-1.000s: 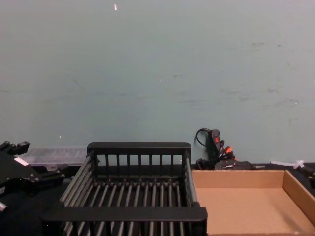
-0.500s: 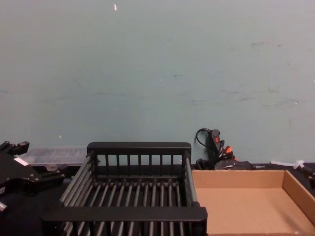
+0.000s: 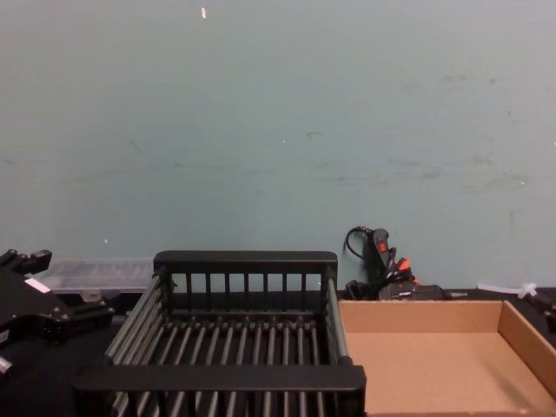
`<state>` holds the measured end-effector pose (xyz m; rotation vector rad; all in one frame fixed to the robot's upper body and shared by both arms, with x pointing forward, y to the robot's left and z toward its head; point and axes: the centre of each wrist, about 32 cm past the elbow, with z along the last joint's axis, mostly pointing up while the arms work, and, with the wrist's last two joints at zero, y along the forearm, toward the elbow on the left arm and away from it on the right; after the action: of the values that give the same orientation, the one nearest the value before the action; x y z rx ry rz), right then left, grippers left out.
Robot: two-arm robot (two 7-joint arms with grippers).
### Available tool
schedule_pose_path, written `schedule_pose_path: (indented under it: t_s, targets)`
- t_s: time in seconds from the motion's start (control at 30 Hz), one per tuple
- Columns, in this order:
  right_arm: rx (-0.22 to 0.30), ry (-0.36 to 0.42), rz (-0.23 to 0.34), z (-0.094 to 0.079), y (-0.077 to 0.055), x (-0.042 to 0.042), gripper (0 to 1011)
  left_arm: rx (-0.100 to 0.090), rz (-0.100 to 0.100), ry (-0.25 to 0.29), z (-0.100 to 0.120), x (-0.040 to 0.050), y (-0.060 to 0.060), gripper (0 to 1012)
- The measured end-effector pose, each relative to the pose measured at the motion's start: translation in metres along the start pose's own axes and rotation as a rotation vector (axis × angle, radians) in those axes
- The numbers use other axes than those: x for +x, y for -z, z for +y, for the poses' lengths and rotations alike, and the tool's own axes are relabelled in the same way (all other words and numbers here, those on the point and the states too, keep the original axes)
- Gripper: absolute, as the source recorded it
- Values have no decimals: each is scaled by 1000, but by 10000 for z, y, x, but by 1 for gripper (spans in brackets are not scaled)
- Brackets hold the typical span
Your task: Pick up the white tape and place it into the black box , Pick up the silver tape and place it into the brown box.
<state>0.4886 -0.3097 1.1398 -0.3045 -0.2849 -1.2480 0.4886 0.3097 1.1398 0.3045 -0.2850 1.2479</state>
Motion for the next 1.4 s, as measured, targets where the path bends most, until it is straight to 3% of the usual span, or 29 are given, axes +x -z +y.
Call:
schedule_pose_path:
  t_s: [1.03,1.4]
  targets:
    - [7,5,10,-6,-9,3,1002,0,0,0,0,0,0,1001]
    - [30,-8,26,-138,-93,4,1002,0,0,0,0,0,0,1001]
